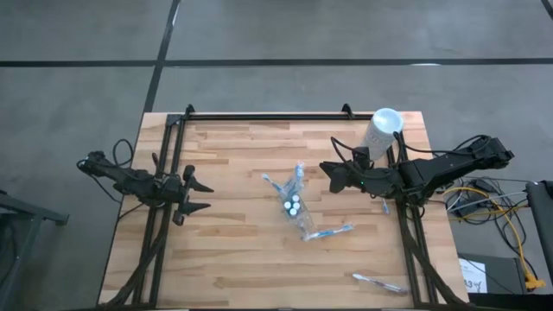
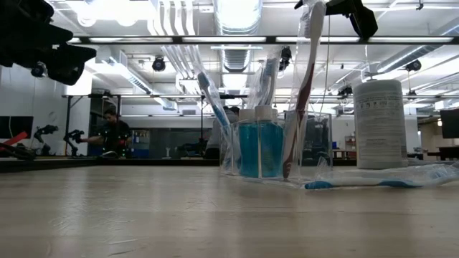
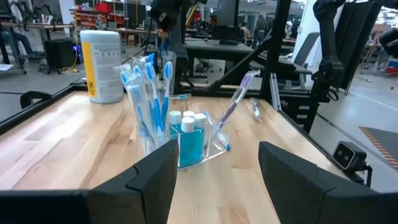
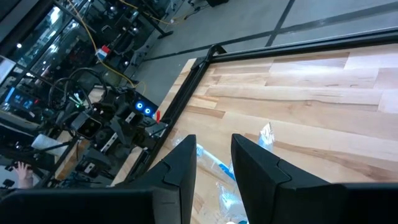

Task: Pick & Place toothbrushing station
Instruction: Put the blue toothbrush into the left section of the transparent organizer

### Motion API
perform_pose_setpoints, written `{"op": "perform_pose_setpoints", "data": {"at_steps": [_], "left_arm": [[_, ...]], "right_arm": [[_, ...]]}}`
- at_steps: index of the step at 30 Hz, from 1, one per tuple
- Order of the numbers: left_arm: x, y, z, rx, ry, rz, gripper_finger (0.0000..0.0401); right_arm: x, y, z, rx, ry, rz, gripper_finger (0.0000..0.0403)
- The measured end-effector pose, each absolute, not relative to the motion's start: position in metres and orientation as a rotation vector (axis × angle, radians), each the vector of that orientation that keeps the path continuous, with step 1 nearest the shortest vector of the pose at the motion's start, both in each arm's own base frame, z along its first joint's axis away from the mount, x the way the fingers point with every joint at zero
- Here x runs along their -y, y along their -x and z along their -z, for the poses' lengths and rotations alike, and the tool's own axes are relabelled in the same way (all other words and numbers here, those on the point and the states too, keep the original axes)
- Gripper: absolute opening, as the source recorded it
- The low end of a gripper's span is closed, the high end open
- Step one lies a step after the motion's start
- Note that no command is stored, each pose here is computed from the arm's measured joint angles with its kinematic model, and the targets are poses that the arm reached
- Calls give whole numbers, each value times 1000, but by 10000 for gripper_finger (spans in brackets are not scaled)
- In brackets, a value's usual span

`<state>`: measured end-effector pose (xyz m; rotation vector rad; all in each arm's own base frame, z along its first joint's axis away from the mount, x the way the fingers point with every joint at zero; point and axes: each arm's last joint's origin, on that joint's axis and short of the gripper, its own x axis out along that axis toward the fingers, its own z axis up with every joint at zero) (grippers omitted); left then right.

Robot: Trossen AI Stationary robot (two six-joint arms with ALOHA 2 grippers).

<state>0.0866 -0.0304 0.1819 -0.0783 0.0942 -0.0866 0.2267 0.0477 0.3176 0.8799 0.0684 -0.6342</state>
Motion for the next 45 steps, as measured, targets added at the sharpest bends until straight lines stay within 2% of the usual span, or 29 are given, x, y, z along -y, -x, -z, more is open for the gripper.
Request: {"op": "perform_pose_setpoints", "data": {"at_steps": [29,35,40,45], "left_arm": [[30,-87,-182,-95,75,87,227],[30,-87,-182,-95,75,87,227],[30,-87,-182,-95,75,87,227],[30,-87,-182,-95,75,87,227]], "right_arm": [[-48,-227,-317,-74,-865,633,98],[-48,-227,-318,-108,-756,623,98],[-50,-227,-315,-254,-509,517,98],[-52,-229,-316,-302,-311,417,98]]}}
